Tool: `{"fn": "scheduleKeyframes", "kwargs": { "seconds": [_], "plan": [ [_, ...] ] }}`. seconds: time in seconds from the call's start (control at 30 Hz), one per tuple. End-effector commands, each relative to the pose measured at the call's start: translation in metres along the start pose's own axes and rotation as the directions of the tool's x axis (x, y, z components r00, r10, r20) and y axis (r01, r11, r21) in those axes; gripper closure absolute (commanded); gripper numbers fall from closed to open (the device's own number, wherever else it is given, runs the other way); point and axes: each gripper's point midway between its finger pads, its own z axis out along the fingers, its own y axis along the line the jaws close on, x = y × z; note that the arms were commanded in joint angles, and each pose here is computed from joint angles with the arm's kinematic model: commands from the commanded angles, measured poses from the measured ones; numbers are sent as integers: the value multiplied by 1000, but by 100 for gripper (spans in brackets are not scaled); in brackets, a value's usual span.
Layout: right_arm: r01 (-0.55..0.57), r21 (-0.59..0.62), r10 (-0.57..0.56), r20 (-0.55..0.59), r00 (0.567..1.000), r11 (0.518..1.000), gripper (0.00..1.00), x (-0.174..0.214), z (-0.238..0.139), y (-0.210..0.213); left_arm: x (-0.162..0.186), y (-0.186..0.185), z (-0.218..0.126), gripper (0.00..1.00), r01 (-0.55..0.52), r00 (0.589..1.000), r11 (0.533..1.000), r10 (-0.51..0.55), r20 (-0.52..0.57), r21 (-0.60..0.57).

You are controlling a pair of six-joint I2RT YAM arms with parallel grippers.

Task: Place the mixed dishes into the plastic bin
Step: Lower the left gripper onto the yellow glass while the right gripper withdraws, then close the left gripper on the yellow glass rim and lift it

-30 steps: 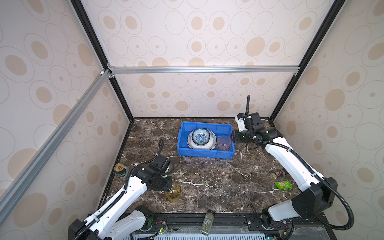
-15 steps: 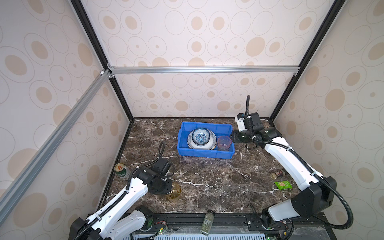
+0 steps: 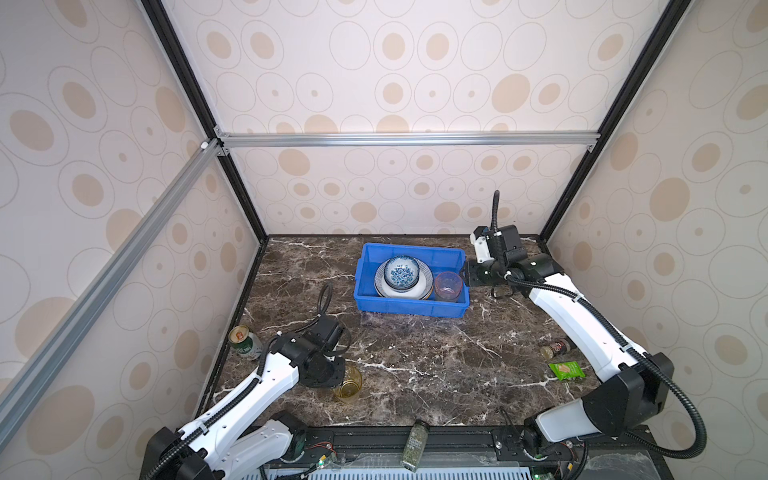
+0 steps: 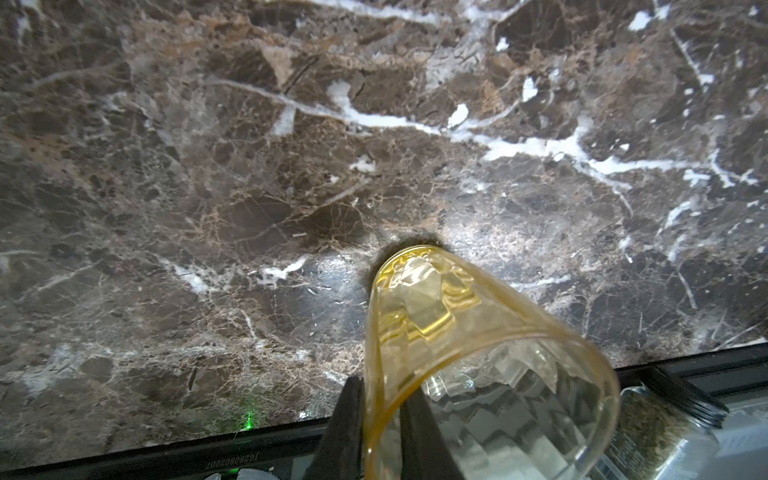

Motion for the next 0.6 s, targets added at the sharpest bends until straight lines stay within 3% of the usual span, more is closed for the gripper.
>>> {"fn": "scheduleKeyframes", "kwargs": {
  "seconds": [0.0,0.33,0.57],
  "plan": [
    [16,9,-16,15,1000,1000,56,0,-9,0,0,3,1,87,-4,1000,1000,4,0,-29],
    [30,19,-30,12,999,999,56,2,-8,-2,-12,-1,-5,99,-24,1000,999,25,16,-49],
    [51,54,-52,18,998,997,56,6,-13,-9,-35,-10,-22,100,-57,997,996,60,54,-66]
  ]
}}
